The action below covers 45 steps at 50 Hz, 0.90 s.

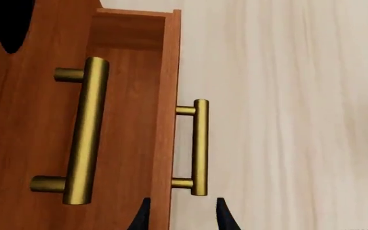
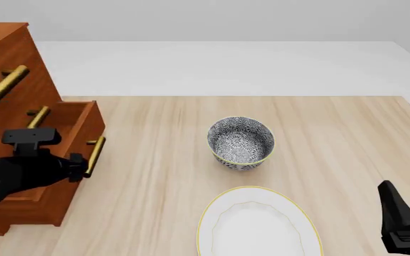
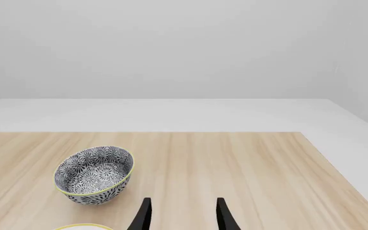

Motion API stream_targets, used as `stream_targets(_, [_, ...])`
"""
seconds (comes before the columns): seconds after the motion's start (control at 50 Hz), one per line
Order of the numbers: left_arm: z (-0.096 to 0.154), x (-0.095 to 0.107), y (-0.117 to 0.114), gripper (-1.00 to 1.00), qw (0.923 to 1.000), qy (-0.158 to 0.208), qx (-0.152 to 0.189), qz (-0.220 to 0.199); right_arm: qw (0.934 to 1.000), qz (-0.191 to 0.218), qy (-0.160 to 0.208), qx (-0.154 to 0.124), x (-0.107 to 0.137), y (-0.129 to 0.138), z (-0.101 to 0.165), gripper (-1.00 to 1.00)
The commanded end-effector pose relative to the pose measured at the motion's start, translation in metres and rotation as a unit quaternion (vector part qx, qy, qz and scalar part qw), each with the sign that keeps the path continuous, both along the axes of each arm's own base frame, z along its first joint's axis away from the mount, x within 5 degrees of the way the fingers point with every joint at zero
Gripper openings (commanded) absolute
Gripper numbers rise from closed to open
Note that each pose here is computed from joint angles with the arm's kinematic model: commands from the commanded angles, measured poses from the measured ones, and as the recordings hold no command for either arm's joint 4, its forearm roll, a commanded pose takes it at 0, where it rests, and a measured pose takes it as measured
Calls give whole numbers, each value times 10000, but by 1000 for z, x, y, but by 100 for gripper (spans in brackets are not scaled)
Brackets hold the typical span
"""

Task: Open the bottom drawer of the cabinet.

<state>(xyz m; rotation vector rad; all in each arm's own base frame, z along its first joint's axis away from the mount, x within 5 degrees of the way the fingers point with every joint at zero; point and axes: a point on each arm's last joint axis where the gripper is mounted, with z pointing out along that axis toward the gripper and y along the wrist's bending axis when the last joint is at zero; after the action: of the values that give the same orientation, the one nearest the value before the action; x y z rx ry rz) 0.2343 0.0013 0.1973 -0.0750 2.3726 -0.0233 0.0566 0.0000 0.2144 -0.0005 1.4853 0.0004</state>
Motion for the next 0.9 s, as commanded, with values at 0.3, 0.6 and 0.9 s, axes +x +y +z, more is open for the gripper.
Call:
stream_targets(0.3, [-5,6,-18,100,9996,87,-196,-165,10000,-1,-1,-1,0,0,0,100])
stream_targets(0.6, [3,12,-35,100,9987,7,-266,-446,10000,0,0,1,0,0,0,100])
stream_targets(0.9, [8,18,-62,100,9959,-74,-403,-812,10000,0,0,1,0,0,0,100])
